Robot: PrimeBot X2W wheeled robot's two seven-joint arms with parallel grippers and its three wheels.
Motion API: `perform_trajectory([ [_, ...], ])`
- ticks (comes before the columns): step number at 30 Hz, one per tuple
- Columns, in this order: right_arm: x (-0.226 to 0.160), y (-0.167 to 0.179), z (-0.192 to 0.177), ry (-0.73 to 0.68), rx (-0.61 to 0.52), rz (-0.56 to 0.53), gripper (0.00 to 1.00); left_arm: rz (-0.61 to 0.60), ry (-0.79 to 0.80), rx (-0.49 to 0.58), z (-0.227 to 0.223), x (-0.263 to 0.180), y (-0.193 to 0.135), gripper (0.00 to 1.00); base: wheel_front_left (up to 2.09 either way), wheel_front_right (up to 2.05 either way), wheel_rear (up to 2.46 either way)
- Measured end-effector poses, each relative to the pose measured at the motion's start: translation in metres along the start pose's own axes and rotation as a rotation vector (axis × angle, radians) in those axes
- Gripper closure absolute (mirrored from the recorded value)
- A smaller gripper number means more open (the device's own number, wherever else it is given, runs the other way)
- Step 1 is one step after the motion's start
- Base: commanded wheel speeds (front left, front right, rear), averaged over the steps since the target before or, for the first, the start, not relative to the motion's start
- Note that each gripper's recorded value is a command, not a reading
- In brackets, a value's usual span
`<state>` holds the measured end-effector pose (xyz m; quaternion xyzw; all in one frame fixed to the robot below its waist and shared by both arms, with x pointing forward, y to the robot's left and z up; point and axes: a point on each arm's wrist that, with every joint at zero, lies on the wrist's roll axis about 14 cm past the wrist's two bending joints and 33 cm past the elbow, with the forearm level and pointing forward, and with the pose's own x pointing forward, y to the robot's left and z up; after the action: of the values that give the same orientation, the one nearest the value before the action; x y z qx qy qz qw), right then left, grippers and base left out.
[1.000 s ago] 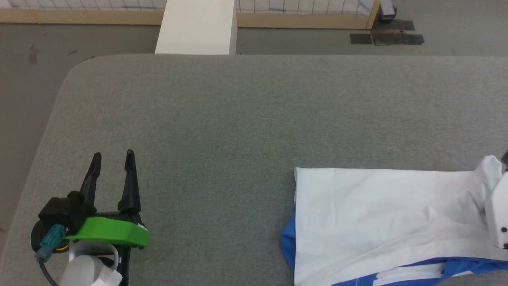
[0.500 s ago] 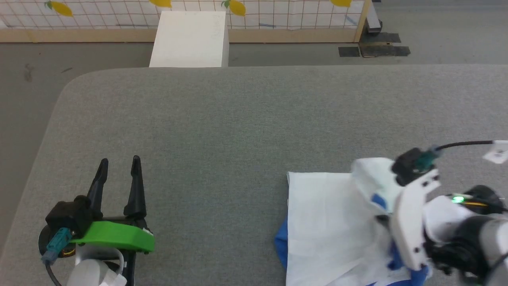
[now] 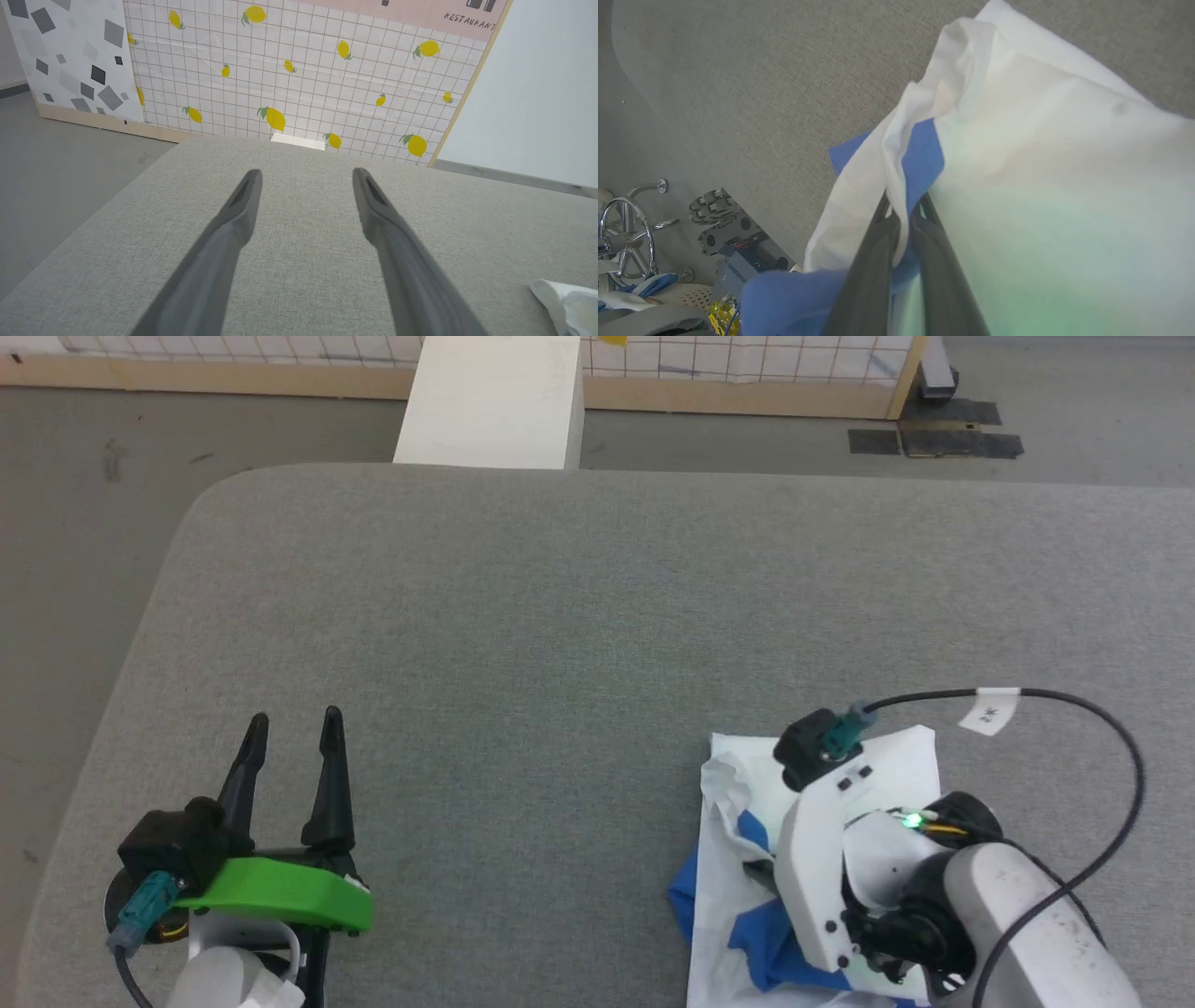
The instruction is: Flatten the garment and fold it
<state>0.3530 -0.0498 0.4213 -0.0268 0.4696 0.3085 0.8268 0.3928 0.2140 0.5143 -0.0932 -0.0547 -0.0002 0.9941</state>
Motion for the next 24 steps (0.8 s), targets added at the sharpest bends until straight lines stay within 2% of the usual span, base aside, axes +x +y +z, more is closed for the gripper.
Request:
perform_trajectory([
  [5,0.019,0.006,-0.015,0.060,-0.003,0.016,1.00,0.011,0.014,0.000,-0.004,-0.002,0.004,0.00,0.00,0.00,0.00],
  [6,0.020,0.006,-0.016,0.054,-0.012,0.013,0.80,0.012,0.014,-0.002,-0.004,-0.002,0.004,0.00,0.00,0.00,0.00],
  [7,0.020,0.007,-0.014,0.041,-0.017,0.012,0.00,0.010,0.013,-0.006,-0.004,-0.002,0.003,0.00,0.00,0.00,0.00],
  [10,0.016,0.013,-0.007,-0.003,-0.026,0.023,0.00,0.004,0.009,-0.009,-0.003,0.000,0.001,0.00,0.00,0.00,0.00],
  [14,-0.005,0.018,0.018,-0.129,-0.031,0.035,0.00,-0.018,-0.002,-0.014,0.000,0.002,-0.007,0.00,0.00,0.00,0.00],
  [15,-0.055,-0.018,0.054,-0.349,0.001,-0.082,0.00,-0.052,-0.008,-0.020,0.002,0.004,-0.020,0.00,0.00,0.00,0.00],
  [16,-0.066,-0.032,0.056,-0.384,0.017,-0.134,0.00,-0.060,-0.011,-0.022,0.002,0.005,-0.024,0.00,0.00,0.00,0.00],
  [21,-0.093,-0.083,0.019,-0.376,0.115,-0.345,0.00,-0.095,-0.044,-0.002,0.012,0.011,-0.039,0.00,0.00,0.00,0.00],
  [23,-0.093,-0.093,0.003,-0.357,0.152,-0.397,0.00,-0.095,-0.077,0.040,0.022,0.015,-0.041,0.00,0.00,0.00,0.00],
  [24,-0.081,-0.093,-0.014,-0.328,0.202,-0.404,0.00,-0.096,-0.103,0.081,0.029,0.019,-0.042,0.00,0.00,0.00,0.00],
])
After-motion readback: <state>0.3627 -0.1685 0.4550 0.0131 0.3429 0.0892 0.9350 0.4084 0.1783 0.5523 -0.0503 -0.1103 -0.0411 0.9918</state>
